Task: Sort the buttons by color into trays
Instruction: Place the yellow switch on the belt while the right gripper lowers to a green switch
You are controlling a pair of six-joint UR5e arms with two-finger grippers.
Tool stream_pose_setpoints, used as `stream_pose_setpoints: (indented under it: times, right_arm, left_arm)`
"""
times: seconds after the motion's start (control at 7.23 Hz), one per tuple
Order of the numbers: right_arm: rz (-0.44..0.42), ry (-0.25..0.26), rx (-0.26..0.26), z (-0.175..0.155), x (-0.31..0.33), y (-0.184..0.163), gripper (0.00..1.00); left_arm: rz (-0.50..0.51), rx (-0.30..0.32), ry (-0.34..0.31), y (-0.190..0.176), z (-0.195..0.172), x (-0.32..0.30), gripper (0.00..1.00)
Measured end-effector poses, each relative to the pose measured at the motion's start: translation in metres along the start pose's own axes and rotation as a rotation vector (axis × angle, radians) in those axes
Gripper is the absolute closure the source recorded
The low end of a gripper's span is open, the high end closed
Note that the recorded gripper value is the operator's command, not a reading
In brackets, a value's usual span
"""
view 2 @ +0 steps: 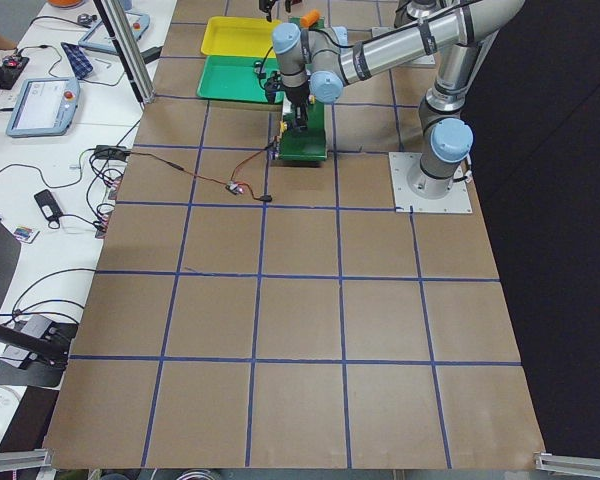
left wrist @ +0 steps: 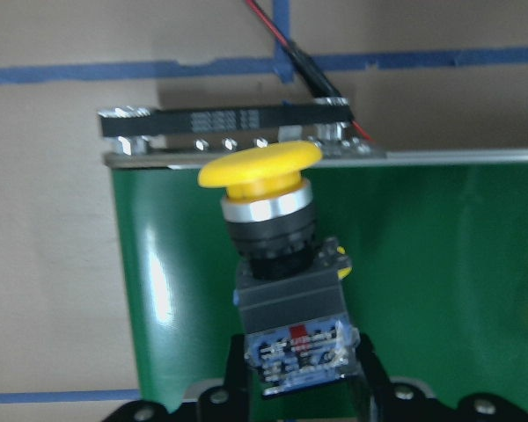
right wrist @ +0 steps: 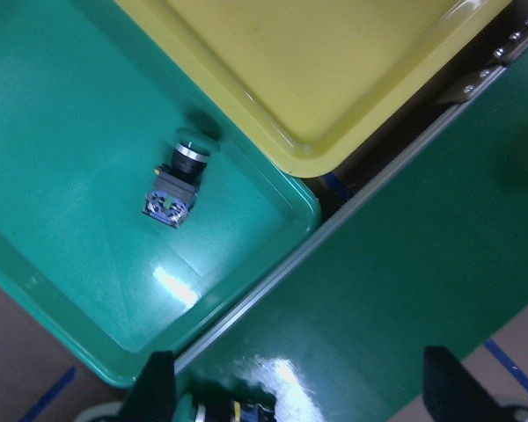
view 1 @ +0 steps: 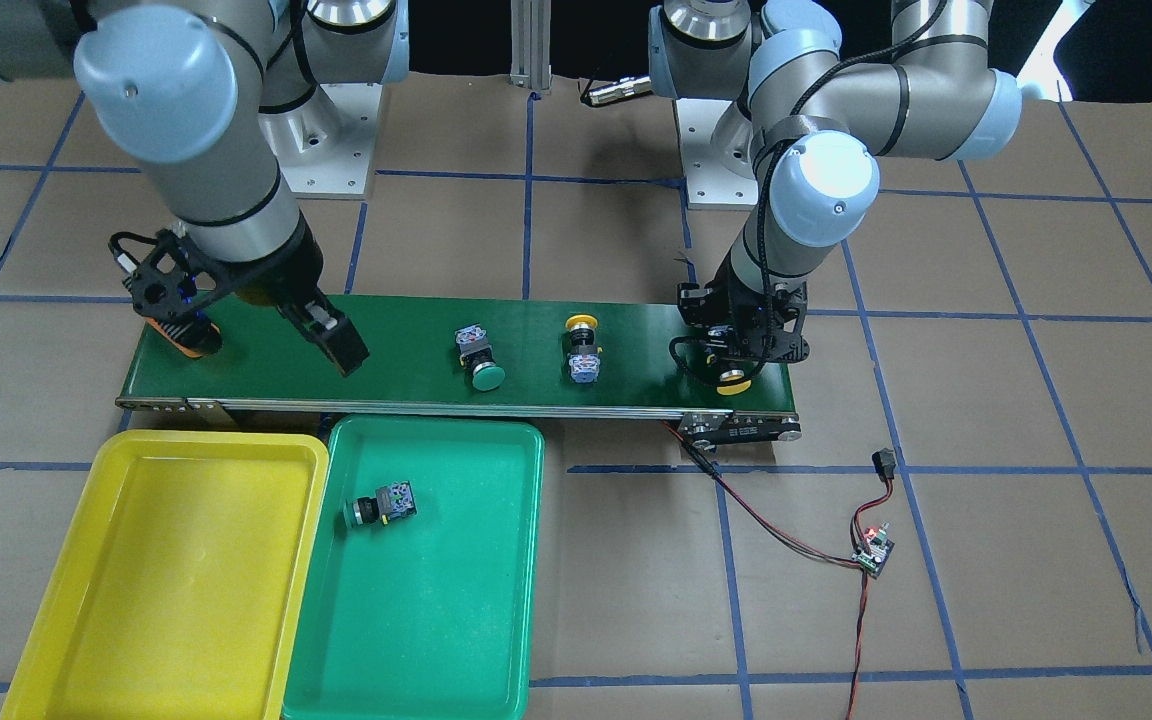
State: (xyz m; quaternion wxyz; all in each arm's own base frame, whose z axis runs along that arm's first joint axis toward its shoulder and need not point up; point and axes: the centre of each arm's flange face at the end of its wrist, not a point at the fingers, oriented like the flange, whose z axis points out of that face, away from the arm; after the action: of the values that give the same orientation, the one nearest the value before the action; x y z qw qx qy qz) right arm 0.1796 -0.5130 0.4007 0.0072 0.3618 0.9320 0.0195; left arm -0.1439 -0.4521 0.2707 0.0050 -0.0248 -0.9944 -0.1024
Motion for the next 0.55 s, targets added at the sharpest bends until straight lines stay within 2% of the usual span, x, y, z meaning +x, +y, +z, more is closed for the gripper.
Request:
stream_pose_setpoints:
  times: [0.14, 0.42, 0.55]
  right_arm:
    - [-0.116, 0.021, -0.004, 0.001, 0.009, 0.012, 0.0]
    - [-0.418, 0.047, -0.026, 0.013, 0.019, 0.033, 0.0]
    - [-0.514, 0.052, -0.038, 0.02, 0.02, 0.038, 0.0]
  left_arm:
    - [0.007, -0.008, -0.001, 0.004, 0.008, 0.001, 0.0]
    - [0.012, 0.05, 0.001, -0.002, -0.009, 0.002, 0.0]
    - [0.01, 0.094, 0.0, -0.01, -0.034, 0.0, 0.0]
